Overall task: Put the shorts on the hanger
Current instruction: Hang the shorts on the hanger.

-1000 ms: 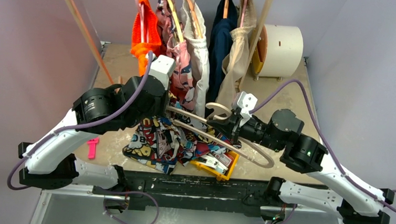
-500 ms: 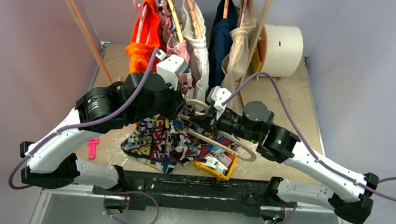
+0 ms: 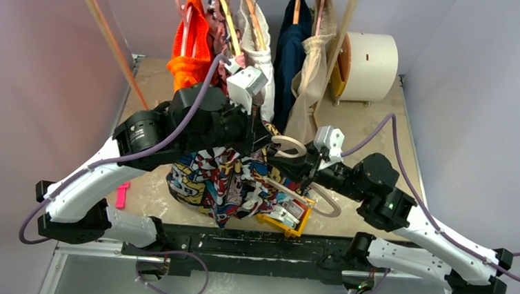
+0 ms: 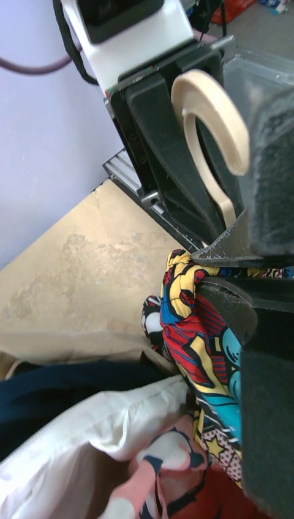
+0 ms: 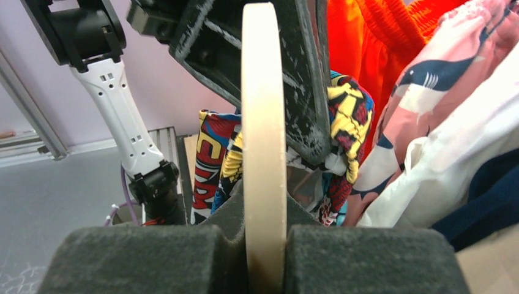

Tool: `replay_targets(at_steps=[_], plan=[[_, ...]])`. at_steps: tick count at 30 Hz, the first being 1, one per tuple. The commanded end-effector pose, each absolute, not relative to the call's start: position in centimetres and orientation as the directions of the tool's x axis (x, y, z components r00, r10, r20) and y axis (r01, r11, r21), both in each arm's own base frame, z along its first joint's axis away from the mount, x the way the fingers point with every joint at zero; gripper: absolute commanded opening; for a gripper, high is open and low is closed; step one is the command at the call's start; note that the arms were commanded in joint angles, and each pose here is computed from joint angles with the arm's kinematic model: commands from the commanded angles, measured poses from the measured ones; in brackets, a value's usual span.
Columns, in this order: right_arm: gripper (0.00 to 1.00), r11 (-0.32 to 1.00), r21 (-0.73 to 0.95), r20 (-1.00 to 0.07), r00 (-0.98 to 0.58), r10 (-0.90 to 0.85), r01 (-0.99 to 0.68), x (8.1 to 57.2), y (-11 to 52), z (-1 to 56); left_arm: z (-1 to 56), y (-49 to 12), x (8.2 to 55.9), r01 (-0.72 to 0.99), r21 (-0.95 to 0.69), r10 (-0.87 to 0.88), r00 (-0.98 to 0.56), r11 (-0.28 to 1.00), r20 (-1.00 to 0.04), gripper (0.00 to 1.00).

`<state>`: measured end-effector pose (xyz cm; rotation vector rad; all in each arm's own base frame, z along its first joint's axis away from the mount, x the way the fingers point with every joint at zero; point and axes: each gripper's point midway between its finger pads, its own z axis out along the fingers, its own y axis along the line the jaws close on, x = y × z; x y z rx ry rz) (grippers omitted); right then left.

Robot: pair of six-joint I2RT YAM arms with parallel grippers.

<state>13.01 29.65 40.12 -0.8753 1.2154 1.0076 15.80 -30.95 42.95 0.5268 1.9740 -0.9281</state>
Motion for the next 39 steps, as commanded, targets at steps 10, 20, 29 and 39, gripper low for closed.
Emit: replay_targets(at_steps=[10, 20, 29, 39], plan=[[0.0, 0.275, 0.0, -0.937, 0.096, 0.336, -0.961, 11.6, 29.0, 44.3, 51.0, -33.1, 14.3, 0.734, -0.526, -0.171, -0.506, 0.43, -0.846, 0.0], [0.0, 0.275, 0.058, -0.885, 0.078, 0.459, -0.96, 10.3, 26.0, 47.0, 48.3, -32.7, 15.6, 0.704, -0.477, -0.118, -0.495, 0.525, -0.861, 0.46], [0.0, 0.349, 0.13, -0.842, 0.082, 0.533, -0.928, 10.8, 23.0, 47.5, 50.4, -30.9, 15.4, 0.709, -0.466, -0.167, -0.451, 0.53, -0.877, 0.63], [0.0, 0.486, 0.171, -0.844, 0.127, 0.521, -0.857, 13.0, 21.0, 47.3, 55.0, -26.8, 14.5, 0.722, -0.461, -0.284, -0.364, 0.516, -0.887, 0.68]])
